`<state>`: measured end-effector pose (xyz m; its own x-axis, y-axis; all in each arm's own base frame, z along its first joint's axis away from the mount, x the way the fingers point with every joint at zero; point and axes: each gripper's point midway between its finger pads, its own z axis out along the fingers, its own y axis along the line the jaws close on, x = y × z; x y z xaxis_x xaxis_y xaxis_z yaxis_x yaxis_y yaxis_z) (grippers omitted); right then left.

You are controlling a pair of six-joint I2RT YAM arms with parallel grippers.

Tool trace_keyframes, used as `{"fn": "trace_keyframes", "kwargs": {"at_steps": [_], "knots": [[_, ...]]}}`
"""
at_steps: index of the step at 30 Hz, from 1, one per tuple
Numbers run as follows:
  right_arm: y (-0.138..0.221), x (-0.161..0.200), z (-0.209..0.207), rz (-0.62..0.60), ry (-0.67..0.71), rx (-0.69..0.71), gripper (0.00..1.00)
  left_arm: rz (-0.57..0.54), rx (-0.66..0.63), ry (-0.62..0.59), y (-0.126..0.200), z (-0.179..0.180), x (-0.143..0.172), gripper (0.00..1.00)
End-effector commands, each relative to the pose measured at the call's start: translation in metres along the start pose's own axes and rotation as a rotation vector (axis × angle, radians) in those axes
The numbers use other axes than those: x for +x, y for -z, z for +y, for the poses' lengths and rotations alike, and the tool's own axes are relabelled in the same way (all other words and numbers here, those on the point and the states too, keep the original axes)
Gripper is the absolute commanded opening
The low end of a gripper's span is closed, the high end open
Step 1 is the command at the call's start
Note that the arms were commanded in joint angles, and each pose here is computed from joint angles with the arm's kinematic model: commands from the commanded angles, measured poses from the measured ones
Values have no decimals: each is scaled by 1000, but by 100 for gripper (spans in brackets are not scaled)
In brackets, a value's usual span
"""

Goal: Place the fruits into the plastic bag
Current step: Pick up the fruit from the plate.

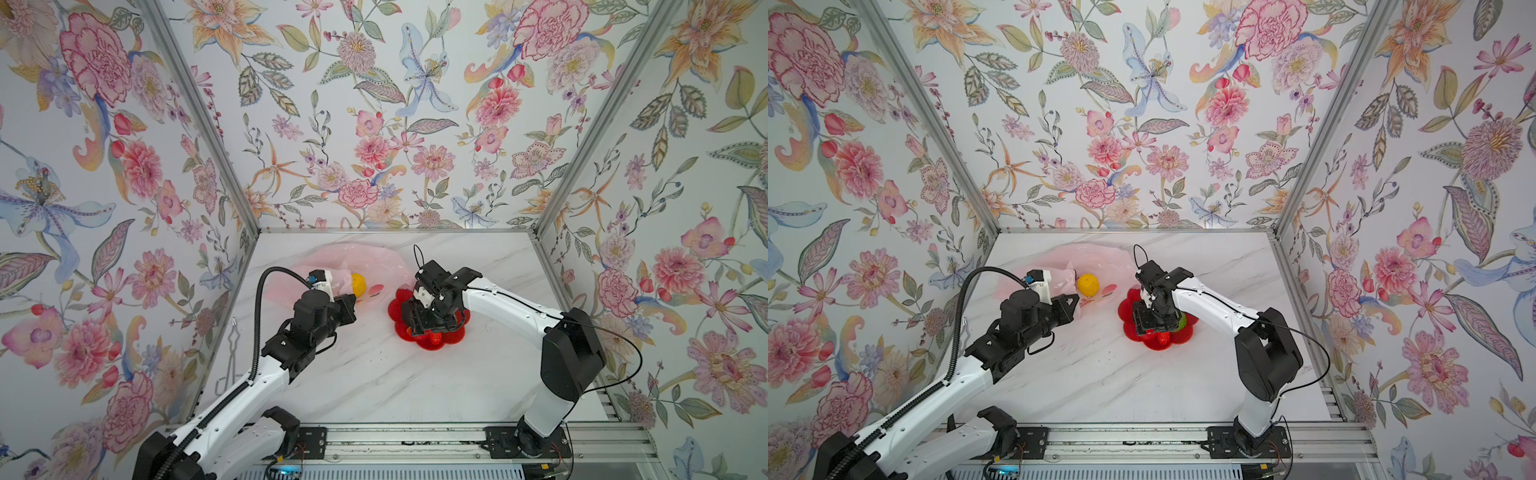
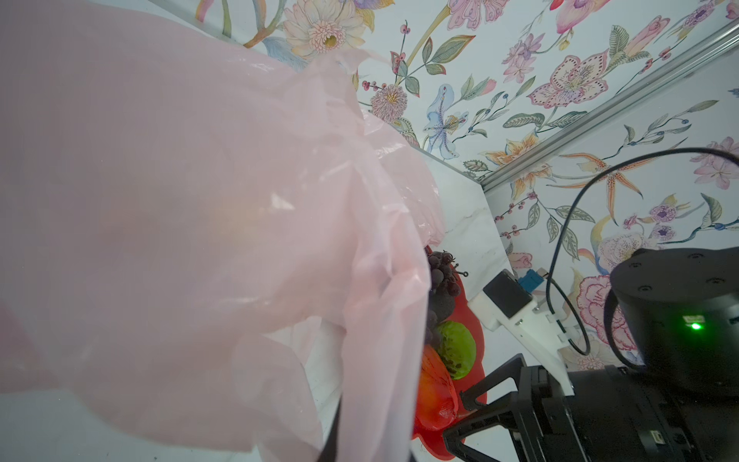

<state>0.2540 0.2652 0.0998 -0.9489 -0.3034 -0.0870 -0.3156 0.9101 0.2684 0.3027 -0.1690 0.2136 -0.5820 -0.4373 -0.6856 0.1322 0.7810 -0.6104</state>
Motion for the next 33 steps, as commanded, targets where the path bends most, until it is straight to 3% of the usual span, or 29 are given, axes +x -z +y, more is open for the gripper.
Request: {"fn": "trace_keyframes", "kwargs": {"at_steps": [1,12,20,24,33], "knots": [[-9,2,-2,25,6,6,67,-26,3,17,4,1,-6,0],[-25,1,-5,49,-3,18,60,-21,-2,19,8,2,-4,0],[-26,0,-8,36,-19,35,39,-20,-3,17,8,3,-3,0],[-18,-3,-8,12,-26,35,28,-21,-2,17,8,4,-3,0],[22,9,-7,-47,-84,-38,25,-25,8,9,7,1,-4,0]]}}
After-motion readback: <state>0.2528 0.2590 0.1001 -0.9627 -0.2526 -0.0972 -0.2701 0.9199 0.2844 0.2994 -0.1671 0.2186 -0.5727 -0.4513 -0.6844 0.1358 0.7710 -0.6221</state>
